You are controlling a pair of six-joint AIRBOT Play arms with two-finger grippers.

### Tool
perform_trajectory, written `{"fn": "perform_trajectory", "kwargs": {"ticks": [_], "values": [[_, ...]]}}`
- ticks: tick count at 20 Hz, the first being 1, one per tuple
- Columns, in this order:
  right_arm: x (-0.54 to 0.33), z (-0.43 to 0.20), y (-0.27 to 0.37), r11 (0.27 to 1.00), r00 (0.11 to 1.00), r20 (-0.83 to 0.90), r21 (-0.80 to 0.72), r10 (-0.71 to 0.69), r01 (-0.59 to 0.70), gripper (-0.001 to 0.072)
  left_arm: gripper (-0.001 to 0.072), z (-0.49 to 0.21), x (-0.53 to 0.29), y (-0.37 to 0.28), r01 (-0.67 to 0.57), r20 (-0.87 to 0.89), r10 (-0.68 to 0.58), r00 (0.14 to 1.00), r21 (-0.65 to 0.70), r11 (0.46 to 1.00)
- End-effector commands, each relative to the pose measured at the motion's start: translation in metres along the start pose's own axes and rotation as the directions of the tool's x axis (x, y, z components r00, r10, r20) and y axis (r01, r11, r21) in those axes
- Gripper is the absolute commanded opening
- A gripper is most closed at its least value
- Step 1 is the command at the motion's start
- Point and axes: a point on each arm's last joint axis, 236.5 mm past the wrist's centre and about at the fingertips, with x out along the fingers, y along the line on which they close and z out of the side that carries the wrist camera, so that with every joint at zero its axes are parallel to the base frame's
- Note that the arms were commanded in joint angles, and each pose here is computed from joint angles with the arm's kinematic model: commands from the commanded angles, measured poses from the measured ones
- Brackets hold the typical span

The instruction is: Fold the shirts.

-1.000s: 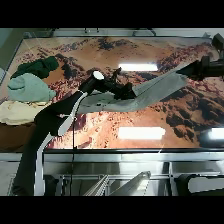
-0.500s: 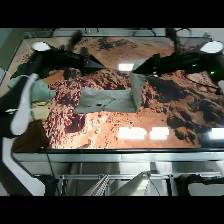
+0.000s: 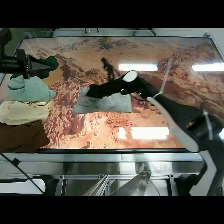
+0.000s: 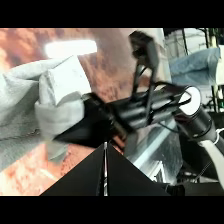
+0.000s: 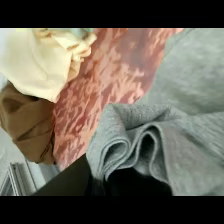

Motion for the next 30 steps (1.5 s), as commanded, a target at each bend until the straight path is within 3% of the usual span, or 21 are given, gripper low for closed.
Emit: {"fn": "perform_trajectory", "kwargs": {"ticks": [1,3,6,8,12,14,15,16,17,19,24,27,28,30], "values": [[0.053,-0.038,0.015,0.998,0.992,-0.110,-0.015,0.054,-0.056,0.0339,0.0000,-0.018,-0.013,0.012,-0.032,0.055,0.033,0.998,-0.020,0.999],[0.031,-0.041,0.025,0.995,0.981,-0.171,-0.020,0.090,-0.095,0.0117,0.0001,-0.026,-0.011,0.012,-0.034,0.065,0.036,0.997,-0.030,0.999],[-0.038,-0.014,0.020,0.996,0.977,-0.190,0.020,0.092,-0.090,0.0098,0.0000,-0.035,-0.009,0.010,-0.028,0.054,0.030,0.998,-0.037,0.999],[-0.096,0.004,0.000,0.999,0.982,-0.187,0.039,0.025,-0.018,0.0038,0.0000,-0.038,-0.008,0.010,-0.027,0.049,0.029,0.998,-0.032,0.999],[-0.207,0.000,-0.092,0.928,0.921,-0.211,0.112,-0.327,0.355,0.0036,0.0000,-0.044,-0.006,0.015,-0.031,0.036,0.033,0.999,-0.039,0.999],[-0.238,-0.015,-0.132,0.865,0.883,-0.220,0.206,-0.415,0.458,0.0047,0.0000,-0.041,-0.006,0.016,-0.034,0.050,0.036,0.998,-0.036,0.999],[-0.241,-0.023,-0.147,0.843,0.880,-0.227,0.265,-0.418,0.468,0.0251,0.0001,-0.040,-0.006,0.017,-0.037,0.054,0.039,0.998,-0.036,0.999],[-0.238,-0.031,-0.161,0.823,0.878,-0.232,0.311,-0.419,0.475,0.0541,0.0001,-0.039,-0.006,0.017,-0.038,0.057,0.040,0.998,-0.037,0.999],[-0.231,-0.039,-0.175,0.810,0.876,-0.239,0.339,-0.419,0.480,0.0646,0.0011,-0.039,-0.006,0.017,-0.039,0.058,0.041,0.997,-0.037,0.999],[-0.207,-0.046,-0.190,0.805,0.897,-0.243,0.397,-0.370,0.440,0.0645,0.0292,-0.038,-0.006,0.017,-0.039,0.062,0.041,0.997,-0.039,0.998],[-0.131,-0.051,-0.176,0.851,0.972,-0.195,0.480,-0.134,0.214,0.0642,0.0292,-0.035,-0.006,0.016,-0.037,0.072,0.040,0.997,-0.038,0.999],[-0.103,-0.049,-0.165,0.863,0.980,-0.167,0.473,-0.107,0.175,0.0640,0.0292,-0.035,-0.006,0.017,-0.039,0.074,0.041,0.996,-0.038,0.999],[-0.097,-0.045,-0.156,0.875,0.985,-0.149,0.462,-0.085,0.145,0.0619,0.0292,-0.035,-0.006,0.017,-0.039,0.075,0.042,0.996,-0.044,0.998],[-0.094,-0.031,-0.135,0.899,0.996,-0.091,0.436,-0.001,0.040,0.0022,0.0292,-0.035,-0.006,0.017,-0.038,0.073,0.041,0.996,-0.044,0.998]]}}
